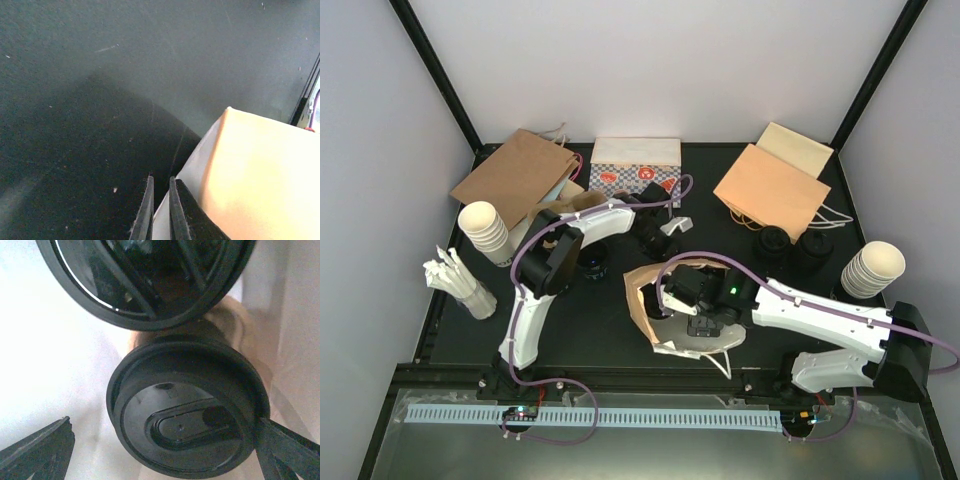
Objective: Pack the takeout coffee
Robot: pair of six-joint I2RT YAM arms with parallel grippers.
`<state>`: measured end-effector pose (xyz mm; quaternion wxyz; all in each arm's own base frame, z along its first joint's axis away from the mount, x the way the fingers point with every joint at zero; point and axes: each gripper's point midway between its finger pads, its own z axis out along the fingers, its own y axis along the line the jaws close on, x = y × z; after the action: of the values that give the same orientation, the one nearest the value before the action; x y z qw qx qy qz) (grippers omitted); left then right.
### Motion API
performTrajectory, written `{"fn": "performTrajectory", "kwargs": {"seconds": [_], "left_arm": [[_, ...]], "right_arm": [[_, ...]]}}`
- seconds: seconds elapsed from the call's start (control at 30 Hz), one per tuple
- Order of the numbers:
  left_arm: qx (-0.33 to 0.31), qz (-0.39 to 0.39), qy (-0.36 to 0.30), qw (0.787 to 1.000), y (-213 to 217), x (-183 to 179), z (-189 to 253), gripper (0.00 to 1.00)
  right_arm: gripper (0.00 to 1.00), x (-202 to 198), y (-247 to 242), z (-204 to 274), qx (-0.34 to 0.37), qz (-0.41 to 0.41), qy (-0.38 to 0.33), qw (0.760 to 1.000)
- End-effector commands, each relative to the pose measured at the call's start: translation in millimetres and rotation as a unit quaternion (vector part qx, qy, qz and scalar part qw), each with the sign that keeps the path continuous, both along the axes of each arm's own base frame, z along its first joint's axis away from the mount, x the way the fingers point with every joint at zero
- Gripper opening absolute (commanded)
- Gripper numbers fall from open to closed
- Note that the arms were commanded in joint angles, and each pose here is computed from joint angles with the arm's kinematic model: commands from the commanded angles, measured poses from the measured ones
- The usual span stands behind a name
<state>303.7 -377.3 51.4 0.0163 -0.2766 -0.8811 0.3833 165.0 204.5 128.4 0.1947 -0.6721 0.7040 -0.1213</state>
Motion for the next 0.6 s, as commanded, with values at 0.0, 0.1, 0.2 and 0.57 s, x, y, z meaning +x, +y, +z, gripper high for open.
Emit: {"fn": "performTrajectory", "kwargs": {"seconds": [0.0, 0.1, 0.2, 0.57], "left_arm": [[-0.031, -0.017, -0.004, 0.999, -10.0, -12.6, 27.5, 0.12], [-0.035, -0.016, -0.011, 0.999, -10.9, -11.7, 31.8, 0.16], [-0.037, -0.014, -0.017, 0.999, -11.7, -9.2, 36.3, 0.23], [-0.038, 0.007, -0.084, 0.996, -6.3, 18.0, 90.7, 0.42]], "right_arm": [[1.00, -9.9, 5.8, 10.7, 0.021, 0.000, 0.027, 0.999], [1.00, -11.2, 8.2, 16.4, 0.029, 0.001, 0.031, 0.999], [1.00, -13.3, 9.2, 18.0, 0.030, 0.002, 0.038, 0.999], [1.00, -12.0, 14.5, 20.3, 0.041, 0.002, 0.047, 0.998]]}}
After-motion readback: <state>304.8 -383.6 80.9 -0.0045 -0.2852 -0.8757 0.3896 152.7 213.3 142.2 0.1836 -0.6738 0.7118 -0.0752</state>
